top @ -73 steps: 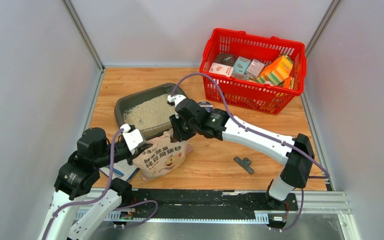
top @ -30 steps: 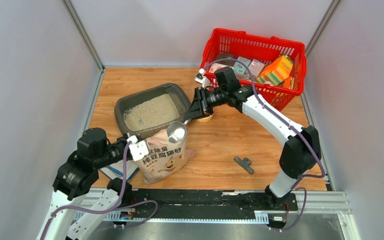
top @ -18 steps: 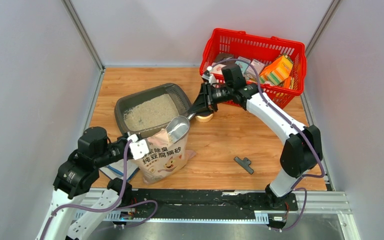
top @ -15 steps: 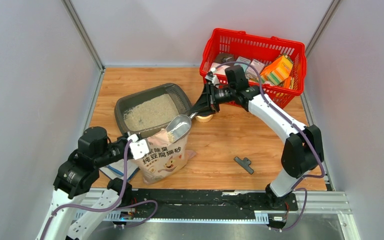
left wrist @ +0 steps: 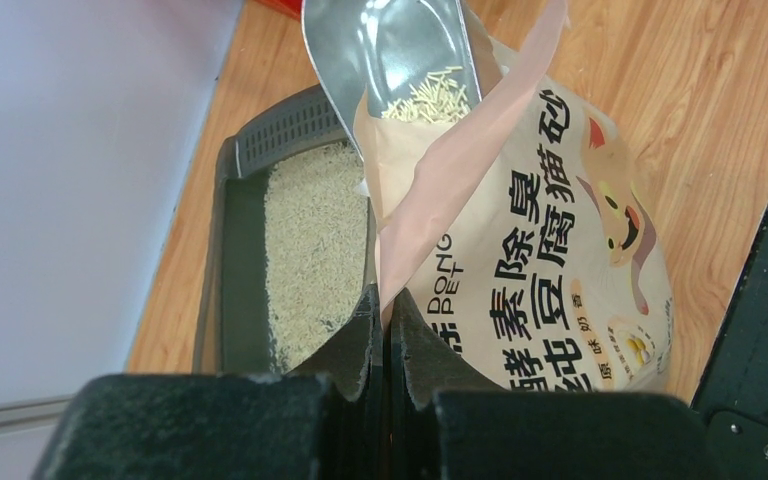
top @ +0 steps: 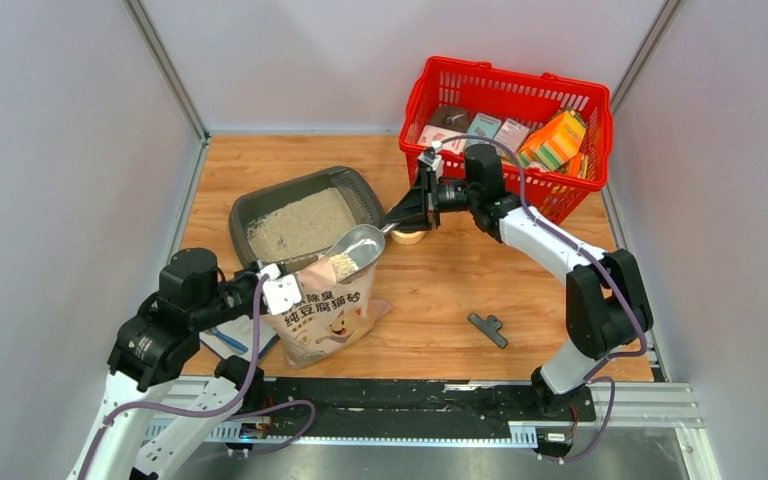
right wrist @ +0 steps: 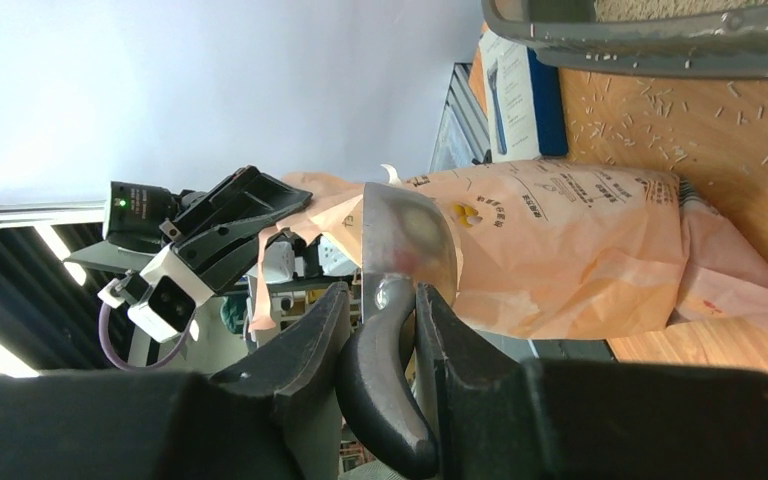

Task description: Fill the litter box with clean litter

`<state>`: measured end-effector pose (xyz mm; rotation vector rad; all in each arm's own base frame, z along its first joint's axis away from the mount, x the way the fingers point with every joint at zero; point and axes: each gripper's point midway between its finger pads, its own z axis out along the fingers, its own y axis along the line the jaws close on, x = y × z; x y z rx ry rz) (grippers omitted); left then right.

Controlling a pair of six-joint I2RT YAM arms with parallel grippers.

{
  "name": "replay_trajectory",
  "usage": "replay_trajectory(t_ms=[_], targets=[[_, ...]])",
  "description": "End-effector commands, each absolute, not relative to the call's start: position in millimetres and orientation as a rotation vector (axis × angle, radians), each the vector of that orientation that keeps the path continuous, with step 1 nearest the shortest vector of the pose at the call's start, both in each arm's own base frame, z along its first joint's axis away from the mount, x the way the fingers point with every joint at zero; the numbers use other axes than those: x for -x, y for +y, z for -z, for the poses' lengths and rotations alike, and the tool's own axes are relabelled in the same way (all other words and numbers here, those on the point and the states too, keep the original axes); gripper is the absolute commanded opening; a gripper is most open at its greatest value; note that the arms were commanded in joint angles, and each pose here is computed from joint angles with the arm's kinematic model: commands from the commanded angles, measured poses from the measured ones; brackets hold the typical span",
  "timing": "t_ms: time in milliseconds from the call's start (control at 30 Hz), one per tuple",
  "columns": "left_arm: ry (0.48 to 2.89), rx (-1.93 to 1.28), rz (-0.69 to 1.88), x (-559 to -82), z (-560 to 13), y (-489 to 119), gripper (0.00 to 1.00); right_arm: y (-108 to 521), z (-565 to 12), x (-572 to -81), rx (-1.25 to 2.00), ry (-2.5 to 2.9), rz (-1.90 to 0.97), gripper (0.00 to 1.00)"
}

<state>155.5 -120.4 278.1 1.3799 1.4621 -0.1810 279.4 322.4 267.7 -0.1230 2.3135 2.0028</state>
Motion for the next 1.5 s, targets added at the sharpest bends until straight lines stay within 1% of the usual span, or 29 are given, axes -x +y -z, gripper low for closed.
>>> replay_trajectory(t_ms=[0,400,667,800,867,900,933,967,1000,1033,1100,1133,1233,1467], targets=[[1.338,-1.326,0.085,-161,-320,-116,0.0,308,-305,-284,0.229,2.156,-2.027,0.0],[1.364,-1.309,0.054,-163,-318,-110,0.0,297,-316,-289,0.236,2.148,-2.011,0.0],[1.391,-1.307,0.082,-156,-315,-109,0.0,291,-338,-319,0.238,2.095,-1.967,0.0],[1.382,-1.313,0.13,-151,-316,-114,0.0,293,-339,-339,0.246,2.075,-1.904,0.0],[1.387,-1.31,0.154,-150,-316,-117,0.0,298,-327,-358,0.189,2.099,-1.883,0.0],[1.38,-1.319,0.166,-148,-316,-119,0.0,300,-335,-367,0.209,2.069,-1.87,0.0],[1.38,-1.318,0.169,-149,-317,-119,0.0,304,-322,-384,0.175,2.084,-1.845,0.0],[1.384,-1.319,0.171,-149,-317,-120,0.0,307,-320,-392,0.168,2.082,-1.836,0.0],[1.386,-1.314,0.167,-150,-319,-119,0.0,310,-332,-402,0.197,2.041,-1.819,0.0],[1.39,-1.314,0.169,-151,-319,-119,0.0,314,-321,-419,0.197,2.034,-1.773,0.0],[1.404,-1.317,0.176,-150,-319,-119,0.0,319,-314,-435,0.179,2.039,-1.735,0.0],[1.407,-1.32,0.182,-150,-319,-120,0.0,323,-316,-454,0.188,2.005,-1.678,0.0],[1.421,-1.329,0.203,-146,-316,-121,0.0,329,-312,-477,0.174,2.0,-1.601,0.0],[1.428,-1.321,0.202,-146,-314,-119,0.0,338,-292,-506,0.179,2.004,-1.337,0.0]])
